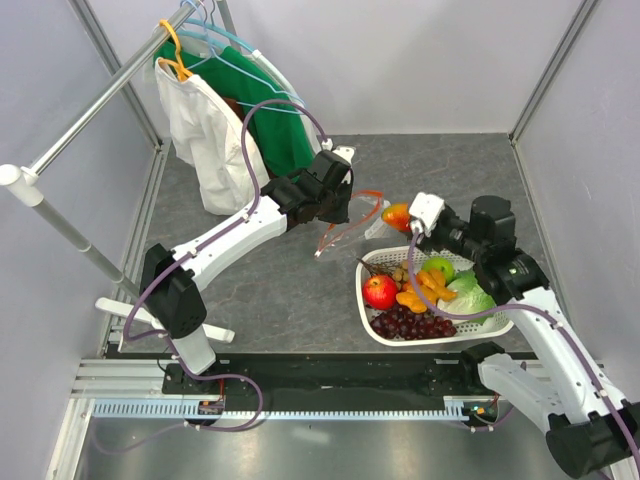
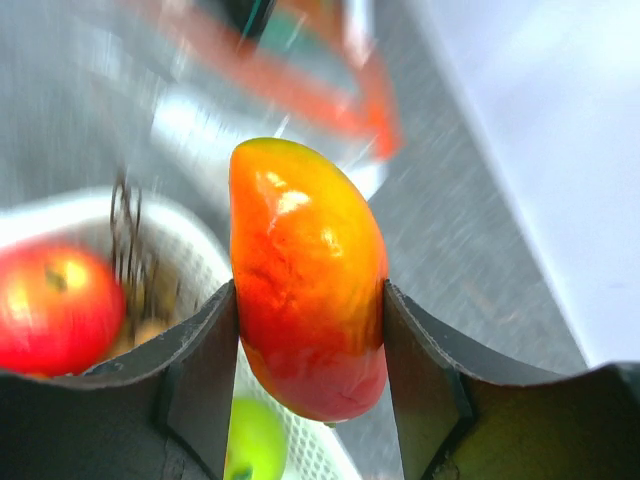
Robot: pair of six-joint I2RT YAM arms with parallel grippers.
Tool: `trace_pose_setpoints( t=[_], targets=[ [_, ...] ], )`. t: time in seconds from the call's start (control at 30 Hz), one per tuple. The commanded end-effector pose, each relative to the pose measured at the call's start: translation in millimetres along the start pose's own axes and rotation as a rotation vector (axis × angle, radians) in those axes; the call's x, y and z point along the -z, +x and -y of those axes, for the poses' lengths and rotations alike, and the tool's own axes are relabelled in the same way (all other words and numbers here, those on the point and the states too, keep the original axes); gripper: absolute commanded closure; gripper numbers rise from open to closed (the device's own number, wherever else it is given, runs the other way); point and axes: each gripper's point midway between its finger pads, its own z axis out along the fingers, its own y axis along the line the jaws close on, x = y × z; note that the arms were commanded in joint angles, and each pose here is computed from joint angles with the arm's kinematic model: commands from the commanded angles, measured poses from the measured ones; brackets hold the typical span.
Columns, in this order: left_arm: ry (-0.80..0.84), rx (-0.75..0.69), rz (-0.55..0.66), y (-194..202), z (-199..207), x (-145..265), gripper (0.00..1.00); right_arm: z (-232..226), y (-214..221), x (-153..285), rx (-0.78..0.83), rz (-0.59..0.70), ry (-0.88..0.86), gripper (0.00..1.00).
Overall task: Place the food in the zip-top bag and seal the zipper
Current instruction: Pick up the fake fruit from the bin, then place the fake fruit in the zipper food storage bag.
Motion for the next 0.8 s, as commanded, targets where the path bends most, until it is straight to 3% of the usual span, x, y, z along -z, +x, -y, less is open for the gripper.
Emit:
trace_pose_setpoints(
  t=[0.0,0.07,0.1,0.13,0.43,0.57,0.77],
  targets=[
    [0.084,0.054,0.033,-11.7,18.5,11.4,0.98,39.0,-82.4,15.9,-0.275,0.275,0.139,1.0],
    [0.116,0.067,0.044,-10.7,23.0,11.7,0.98,61.2,-102.6,18.2,-0.414,0.335,0.204,1.0],
    [0.12,0.072,0.057,-12.5,23.7,15.3,0.98,64.3,-109.3,18.2,-0.592,0.364,0.208,1.0],
    [0.123,0.079,0.061,-12.1,23.7,15.6,0.98,74.8,-121.4,22.3,-0.661,0.407,0.235,1.0],
    [0.213,0.113,0.085,-14.0,38.8,20.9,0.98,102.6,-108.6,9.0,-1.38,0.529,0.373,1.0],
    [0.231,0.122,0.083,-13.3,43.3,21.1,0.98,101.8,-90.8,-12.3,-1.579,0.499,0.382,1.0],
    [0.229,0.126,0.097,-16.3,46.0,21.2,0.98,84.8,-79.8,-43.9,-1.632,0.404,0.333,1.0]
  ],
)
